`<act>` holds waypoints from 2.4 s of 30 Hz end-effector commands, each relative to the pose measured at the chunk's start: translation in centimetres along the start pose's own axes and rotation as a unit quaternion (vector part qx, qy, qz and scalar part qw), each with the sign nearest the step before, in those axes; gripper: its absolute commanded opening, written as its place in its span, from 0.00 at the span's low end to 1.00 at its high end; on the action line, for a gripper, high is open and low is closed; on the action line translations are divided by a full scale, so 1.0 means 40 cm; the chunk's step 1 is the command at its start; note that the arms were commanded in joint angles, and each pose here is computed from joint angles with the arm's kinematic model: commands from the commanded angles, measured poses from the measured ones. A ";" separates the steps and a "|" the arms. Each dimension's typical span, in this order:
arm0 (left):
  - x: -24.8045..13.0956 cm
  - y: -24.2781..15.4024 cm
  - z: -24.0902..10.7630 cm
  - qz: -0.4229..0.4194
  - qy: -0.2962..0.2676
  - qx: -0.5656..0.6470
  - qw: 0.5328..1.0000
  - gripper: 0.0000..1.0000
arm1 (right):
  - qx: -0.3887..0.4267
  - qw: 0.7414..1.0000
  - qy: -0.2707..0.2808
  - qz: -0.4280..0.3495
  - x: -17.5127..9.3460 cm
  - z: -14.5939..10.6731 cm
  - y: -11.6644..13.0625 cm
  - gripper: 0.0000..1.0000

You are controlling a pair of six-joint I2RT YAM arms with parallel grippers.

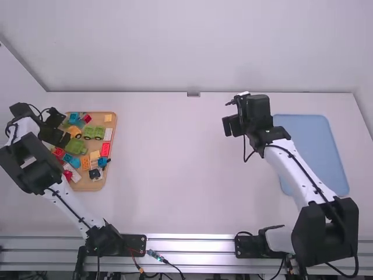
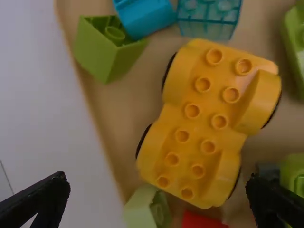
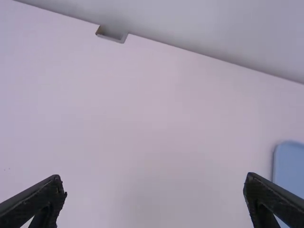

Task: Assemble lego blocks to make yellow taxi

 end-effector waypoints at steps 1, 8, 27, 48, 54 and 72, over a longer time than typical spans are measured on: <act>0.036 -0.026 -0.001 -0.039 -0.022 0.013 0.999 0.99 | -0.014 1.000 -0.012 0.005 -0.007 0.023 0.014 0.99; 0.039 -0.042 0.004 -0.067 -0.054 0.037 0.996 1.00 | -0.022 1.000 -0.012 0.008 -0.007 0.023 0.020 0.99; 0.039 -0.030 -0.083 -0.091 -0.134 0.005 0.987 0.99 | -0.031 0.999 -0.013 0.018 -0.007 0.024 0.044 0.99; 0.101 -0.039 -0.085 -0.107 -0.128 0.004 0.986 0.81 | -0.031 0.999 -0.013 0.018 -0.007 0.024 0.044 0.99; 0.124 -0.037 -0.084 -0.085 -0.142 -0.028 0.986 0.64 | -0.031 0.999 -0.013 0.018 -0.007 0.024 0.045 0.99; 0.119 -0.035 -0.073 -0.092 -0.141 -0.063 0.984 0.51 | -0.029 0.999 -0.013 0.016 -0.007 0.024 0.039 0.99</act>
Point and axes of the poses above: each hand's point on the last joint's axis, 136 mm out from that joint toward the fingers, its own x axis out along the fingers, its own y axis along the line the jaws close on, z = x × y, the point moved 10 cm from there along -x, back along the fingers, and after that the axes turned 4 degrees about x, right-handed, at the moved point
